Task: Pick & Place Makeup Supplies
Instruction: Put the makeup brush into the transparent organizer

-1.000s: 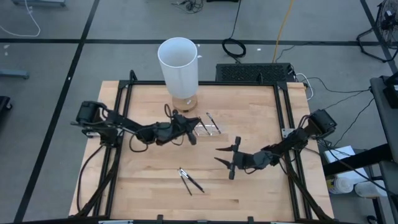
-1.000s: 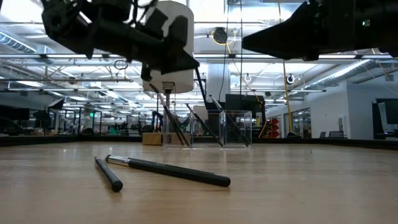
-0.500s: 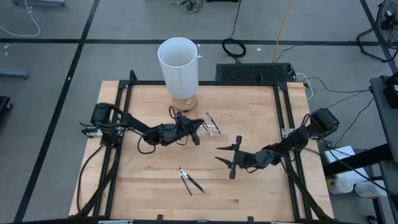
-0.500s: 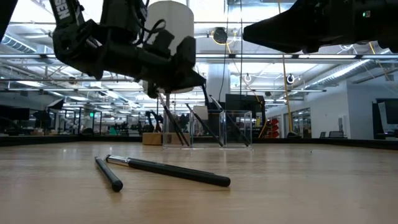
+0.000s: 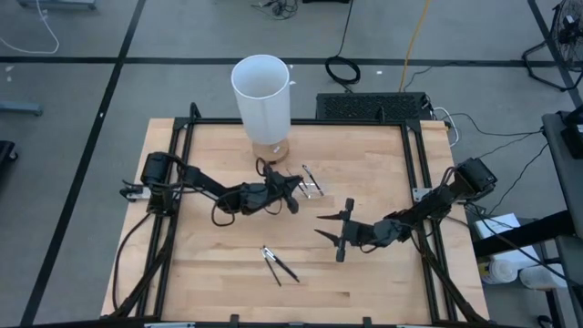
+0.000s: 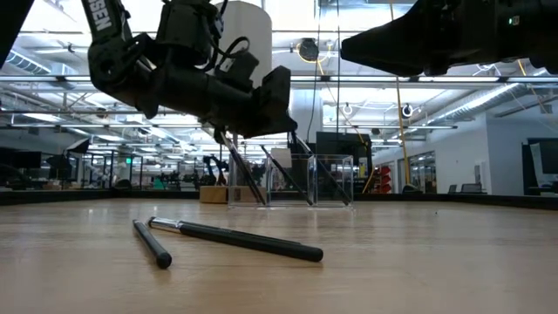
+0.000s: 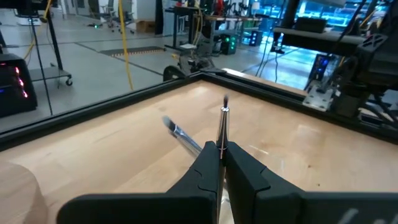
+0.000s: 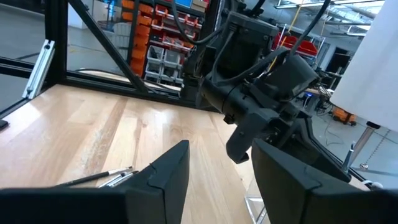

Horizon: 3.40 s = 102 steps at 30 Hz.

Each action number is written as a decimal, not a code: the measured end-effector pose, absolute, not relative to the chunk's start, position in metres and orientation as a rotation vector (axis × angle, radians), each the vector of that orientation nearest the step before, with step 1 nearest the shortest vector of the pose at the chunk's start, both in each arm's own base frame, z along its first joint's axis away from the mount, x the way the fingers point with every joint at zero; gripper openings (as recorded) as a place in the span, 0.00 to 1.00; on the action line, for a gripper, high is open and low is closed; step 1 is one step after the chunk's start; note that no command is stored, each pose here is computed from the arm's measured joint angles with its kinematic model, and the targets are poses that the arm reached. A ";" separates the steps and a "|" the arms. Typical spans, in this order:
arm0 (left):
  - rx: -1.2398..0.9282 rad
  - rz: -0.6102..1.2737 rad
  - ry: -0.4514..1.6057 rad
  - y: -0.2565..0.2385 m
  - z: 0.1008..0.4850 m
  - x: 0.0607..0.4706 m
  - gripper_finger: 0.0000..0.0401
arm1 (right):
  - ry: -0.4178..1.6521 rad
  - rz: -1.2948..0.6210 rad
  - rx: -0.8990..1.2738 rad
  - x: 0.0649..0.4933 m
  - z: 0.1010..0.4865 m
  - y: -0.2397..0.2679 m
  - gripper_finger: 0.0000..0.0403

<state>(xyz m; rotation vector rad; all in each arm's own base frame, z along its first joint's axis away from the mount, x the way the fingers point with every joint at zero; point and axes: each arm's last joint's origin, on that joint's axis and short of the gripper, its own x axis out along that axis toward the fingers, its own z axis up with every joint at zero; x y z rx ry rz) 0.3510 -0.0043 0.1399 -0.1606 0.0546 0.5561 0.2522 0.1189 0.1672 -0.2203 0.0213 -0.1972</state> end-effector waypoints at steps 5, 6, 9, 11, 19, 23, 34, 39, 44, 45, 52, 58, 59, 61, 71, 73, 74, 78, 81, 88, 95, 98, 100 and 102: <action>-0.159 0.557 0.059 -0.004 0.139 0.351 0.02 | 0.022 -0.197 -0.221 0.252 0.167 0.119 0.40; -0.160 0.557 0.058 -0.004 0.139 0.351 0.02 | 0.021 -0.197 -0.220 0.252 0.167 0.119 0.40; -0.162 0.553 0.059 -0.004 0.139 0.351 0.02 | 0.021 -0.197 -0.220 0.252 0.167 0.119 0.40; -0.173 0.552 0.060 -0.004 0.139 0.351 0.03 | 0.021 -0.197 -0.220 0.252 0.167 0.119 0.40; -0.216 0.558 0.074 -0.002 0.136 0.351 0.16 | 0.020 -0.197 -0.219 0.252 0.167 0.119 0.40; -0.218 0.536 0.069 -0.002 0.139 0.351 0.15 | 0.014 -0.198 -0.215 0.252 0.168 0.119 0.40; 0.183 0.564 0.037 -0.029 0.243 0.310 0.19 | 0.016 -0.197 -0.189 0.252 0.167 0.119 0.40; 0.279 0.488 0.025 -0.049 0.312 0.240 0.14 | 0.016 -0.198 -0.175 0.252 0.167 0.119 0.40; 0.220 0.386 0.067 -0.039 0.340 0.155 0.02 | 0.016 -0.198 -0.175 0.253 0.167 0.118 0.40; 0.184 0.379 0.087 -0.034 0.339 0.140 0.01 | 0.016 -0.199 -0.175 0.253 0.167 0.118 0.40; 0.020 0.361 0.269 -0.022 0.297 0.099 0.01 | 0.016 -0.210 -0.174 0.254 0.167 0.115 0.40; 0.011 0.262 0.213 -0.037 0.258 0.120 0.01 | 0.011 -0.228 -0.159 0.256 0.168 0.110 0.40; 0.008 0.235 0.187 -0.040 0.253 0.123 0.02 | 0.003 -0.233 -0.142 0.257 0.169 0.109 0.40; 0.018 0.210 0.126 -0.044 0.247 0.129 0.02 | -0.010 -0.216 -0.120 0.258 0.170 0.107 0.39; 0.083 0.211 0.032 -0.047 0.236 0.134 0.05 | -0.041 -0.252 -0.043 0.268 0.173 0.088 0.27; 0.084 0.193 0.047 -0.048 0.235 0.134 0.08 | 0.011 -0.254 -0.039 0.276 0.174 0.089 0.19; 0.083 0.184 0.061 -0.048 0.233 0.134 0.09 | 0.063 -0.246 -0.065 0.281 0.174 0.091 0.14; 0.092 0.160 0.117 -0.048 0.227 0.134 0.11 | 0.359 -0.222 -0.135 0.303 0.177 0.104 0.02; 0.084 0.161 0.139 -0.048 0.224 0.133 0.11 | 0.497 -0.177 -0.069 0.326 0.200 0.116 0.02; 0.050 0.162 0.138 -0.048 0.224 0.133 0.12 | 0.554 -0.035 -0.045 0.384 0.214 0.183 0.00; 0.052 0.163 0.124 -0.048 0.226 0.133 0.12 | 0.693 -0.067 0.001 0.415 0.176 0.217 0.00; 0.075 0.162 0.123 -0.048 0.226 0.133 0.12 | 0.718 -0.090 0.035 0.417 0.163 0.221 0.00; 0.089 0.163 0.123 -0.048 0.226 0.134 0.12 | 0.753 -0.111 0.028 0.417 0.151 0.220 0.00; 0.112 0.162 0.123 -0.048 0.226 0.134 0.12 | 0.764 -0.142 0.017 0.418 0.143 0.217 0.00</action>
